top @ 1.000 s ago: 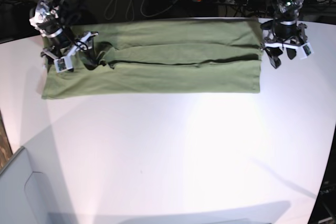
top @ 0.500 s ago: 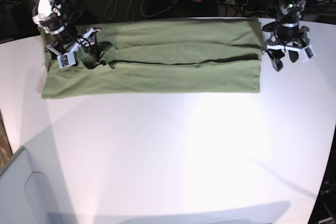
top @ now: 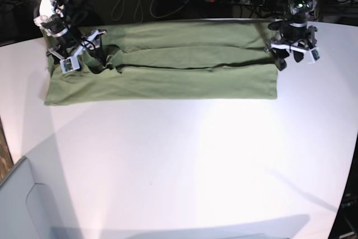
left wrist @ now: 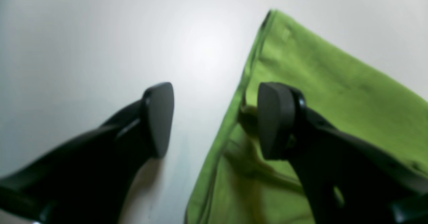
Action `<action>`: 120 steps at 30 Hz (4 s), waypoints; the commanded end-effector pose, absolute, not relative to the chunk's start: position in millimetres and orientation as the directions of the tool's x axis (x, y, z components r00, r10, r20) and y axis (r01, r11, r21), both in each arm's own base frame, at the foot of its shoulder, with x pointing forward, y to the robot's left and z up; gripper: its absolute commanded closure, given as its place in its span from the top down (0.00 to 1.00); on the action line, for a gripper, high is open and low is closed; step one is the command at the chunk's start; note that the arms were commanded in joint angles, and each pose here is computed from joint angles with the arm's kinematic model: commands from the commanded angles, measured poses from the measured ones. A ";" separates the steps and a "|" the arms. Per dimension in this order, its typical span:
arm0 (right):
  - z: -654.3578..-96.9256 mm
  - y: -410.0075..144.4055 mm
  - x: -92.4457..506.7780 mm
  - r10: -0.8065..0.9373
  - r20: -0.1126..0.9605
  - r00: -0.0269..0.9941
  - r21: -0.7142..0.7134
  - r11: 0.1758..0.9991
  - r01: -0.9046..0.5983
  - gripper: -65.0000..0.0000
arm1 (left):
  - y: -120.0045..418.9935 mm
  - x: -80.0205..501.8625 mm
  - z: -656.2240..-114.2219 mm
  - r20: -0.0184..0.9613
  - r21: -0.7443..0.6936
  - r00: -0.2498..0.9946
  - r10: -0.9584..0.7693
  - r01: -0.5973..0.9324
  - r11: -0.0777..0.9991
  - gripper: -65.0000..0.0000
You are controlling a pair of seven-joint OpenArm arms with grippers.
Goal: Fold the T-shirt properly
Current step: 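Adjust the folded edge with both grippers, pressing it flat, then lift the strip's end with the left gripper and fold it toward the right gripper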
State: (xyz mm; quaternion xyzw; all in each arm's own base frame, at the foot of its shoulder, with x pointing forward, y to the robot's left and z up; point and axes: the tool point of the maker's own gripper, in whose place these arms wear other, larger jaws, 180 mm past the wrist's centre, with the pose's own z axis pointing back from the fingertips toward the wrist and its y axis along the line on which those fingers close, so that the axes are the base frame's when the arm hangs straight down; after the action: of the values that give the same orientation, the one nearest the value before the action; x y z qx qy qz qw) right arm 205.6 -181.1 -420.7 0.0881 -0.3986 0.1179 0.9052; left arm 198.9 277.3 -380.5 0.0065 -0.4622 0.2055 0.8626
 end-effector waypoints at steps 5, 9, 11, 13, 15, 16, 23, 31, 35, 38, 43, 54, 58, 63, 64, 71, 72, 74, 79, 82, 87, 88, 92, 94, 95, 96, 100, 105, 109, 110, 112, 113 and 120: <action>-413.4 -176.0 210.7 0.160 0.762 0.628 0.064 0.946 -0.319 0.67 | 266.2 205.1 -380.1 0.805 -0.193 0.486 0.339 -0.327 0.925 0.59; -413.8 -175.6 210.0 0.159 0.761 0.629 0.066 0.946 -0.318 0.67 | 258.9 206.6 -382.0 0.801 -0.201 0.494 0.339 -0.311 0.929 0.59; -413.8 -175.6 210.0 0.159 0.761 0.629 0.066 0.946 -0.318 0.67 | 256.9 206.5 -383.1 0.799 -0.204 0.496 0.341 -0.309 0.929 0.59; -413.5 -175.6 210.7 0.159 0.762 0.628 0.065 0.946 -0.318 0.67 | 257.5 206.4 -383.0 0.799 -0.204 0.495 0.341 -0.311 0.928 0.59; -413.5 -175.6 210.7 0.159 0.762 0.628 0.065 0.946 -0.318 0.67 | 257.5 205.8 -383.3 0.798 -0.203 0.497 0.341 -0.311 0.928 0.59; -413.5 -175.6 210.7 0.159 0.762 0.628 0.065 0.946 -0.318 0.67 | 257.6 205.0 -384.1 0.797 -0.203 0.499 0.341 -0.312 0.928 0.58; -413.5 -175.6 210.7 0.159 0.762 0.628 0.065 0.946 -0.318 0.67 | 257.8 201.8 -386.9 0.791 -0.201 0.507 0.343 -0.315 0.928 0.58; -413.5 -175.6 210.7 0.159 0.762 0.628 0.065 0.946 -0.318 0.67 | 259.2 195.6 -399.0 0.770 -0.200 0.529 0.356 -0.330 0.923 0.58; -413.5 -175.6 210.7 0.159 0.762 0.628 0.065 0.946 -0.318 0.67 | 259.2 195.6 -399.0 0.770 -0.200 0.529 0.356 -0.330 0.923 0.58; -413.5 -175.6 210.7 0.159 0.762 0.628 0.065 0.946 -0.318 0.67 | 250.6 197.1 -401.1 0.765 -0.210 0.538 0.355 -0.313 0.926 0.58; -413.6 -175.1 210.6 0.157 0.762 0.628 0.067 0.946 -0.318 0.67 | 243.3 197.9 -403.3 0.759 -0.219 0.547 0.354 -0.298 0.929 0.35; -413.6 -175.1 210.6 0.157 0.762 0.628 0.067 0.946 -0.318 0.67 | 244.2 200.6 -398.1 0.771 -0.218 0.533 0.349 -0.295 0.930 0.05; -413.6 -175.1 210.6 0.157 0.762 0.628 0.067 0.946 -0.318 0.67 | 244.2 201.4 -396.6 0.773 -0.218 0.530 0.348 -0.294 0.931 0.00; -413.3 -175.1 211.3 0.157 0.763 0.627 0.066 0.946 -0.318 0.67 | 237.9 207.4 -376.7 0.803 -0.220 0.498 0.328 -0.263 0.939 0.00; -413.3 -175.1 211.3 0.157 0.763 0.627 0.066 0.946 -0.318 0.67 | 234.1 208.9 -370.7 0.810 -0.226 0.486 0.328 -0.257 0.940 0.00; -413.3 -175.1 211.3 0.157 0.763 0.627 0.066 0.946 -0.318 0.67 | 192.3 223.8 -330.3 0.849 -0.282 0.418 0.325 -0.162 0.946 0.00; -413.3 -175.1 211.3 0.157 0.763 0.627 0.066 0.946 -0.318 0.67 | 180.0 225.7 -329.6 0.845 -0.296 0.425 0.323 -0.131 0.946 0.00; -413.3 -174.7 211.2 0.156 0.763 0.627 0.067 0.946 -0.317 0.67 | 153.9 226.9 -332.3 0.832 -0.330 0.449 0.326 -0.074 0.941 0.00; -413.3 -175.1 211.3 0.157 0.763 0.627 0.066 0.946 -0.318 0.67 | 84.5 223.6 -340.3 0.816 -0.355 0.512 0.269 0.078 0.932 0.00; -413.3 -175.1 211.3 0.157 0.763 0.627 0.066 0.946 -0.318 0.67 | 37.5 220.5 -336.8 0.822 -0.361 0.528 0.215 0.191 0.913 0.00; -413.6 -175.7 210.9 0.160 0.761 0.629 0.065 0.946 -0.318 0.67 | -16.8 215.1 -350.1 0.811 -0.371 0.566 0.148 0.302 0.878 0.00; -413.6 -175.7 210.9 0.160 0.761 0.629 0.065 0.946 -0.318 0.67 | -24.0 214.8 -352.9 0.808 -0.374 0.573 0.141 0.313 0.873 0.00; -413.6 -175.7 210.9 0.160 0.761 0.629 0.065 0.946 -0.318 0.67 | -46.8 215.0 -358.0 0.799 -0.393 0.587 0.128 0.350 0.850 0.00; -413.5 -176.1 211.0 0.161 0.761 0.629 0.063 0.946 -0.319 0.67 | -58.7 211.9 -357.6 0.798 -0.402 0.592 0.117 0.377 0.834 0.00; -413.7 -176.2 210.9 0.162 0.760 0.629 0.062 0.946 -0.319 0.67 | -66.1 212.1 -355.0 0.802 -0.405 0.587 0.111 0.397 0.824 0.00; -413.7 -176.2 210.9 0.162 0.760 0.629 0.062 0.946 -0.319 0.67 | -71.6 212.7 -352.6 0.806 -0.406 0.583 0.106 0.412 0.816 0.00; -413.7 -176.2 210.9 0.162 0.760 0.629 0.062 0.946 -0.319 0.67 | -96.2 208.4 -350.8 0.809 -0.414 0.582 0.076 0.473 0.778 0.00; -413.7 -176.2 210.9 0.162 0.760 0.629 0.062 0.946 -0.319 0.67 | -111.9 200.8 -358.7 0.794 -0.429 0.605 0.056 0.492 0.757 0.00; -413.7 -176.2 210.9 0.162 0.760 0.629 0.062 0.946 -0.319 0.67 | -116.9 202.8 -356.9 0.792 -0.439 0.606 0.067 0.490 0.753 0.00; -413.7 -176.2 210.9 0.162 0.760 0.629 0.062 0.946 -0.319 0.67 | -117.4 203.5 -356.1 0.794 -0.438 0.604 0.067 0.492 0.752 0.00; -413.9 -176.3 210.7 0.163 0.759 0.631 0.062 0.946 -0.319 0.67 | -117.8 205.8 -354.5 0.798 -0.436 0.599 0.068 0.494 0.752 0.00; -413.9 -176.3 210.7 0.163 0.759 0.631 0.062 0.946 -0.319 0.67 | -117.8 206.4 -354.2 0.799 -0.435 0.598 0.068 0.495 0.752 0.00; -414.1 -176.3 210.5 0.163 0.758 0.632 0.062 0.946 -0.319 0.67 | -118.1 209.8 -352.6 0.802 -0.432 0.594 0.066 0.499 0.751 0.00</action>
State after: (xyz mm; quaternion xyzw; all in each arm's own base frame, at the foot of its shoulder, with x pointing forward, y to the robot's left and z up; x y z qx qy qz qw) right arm 207.0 -176.4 -421.3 0.0925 -0.3956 0.1287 0.9047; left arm 205.2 -111.1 -367.0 -0.3127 -0.4145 -0.1353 0.8439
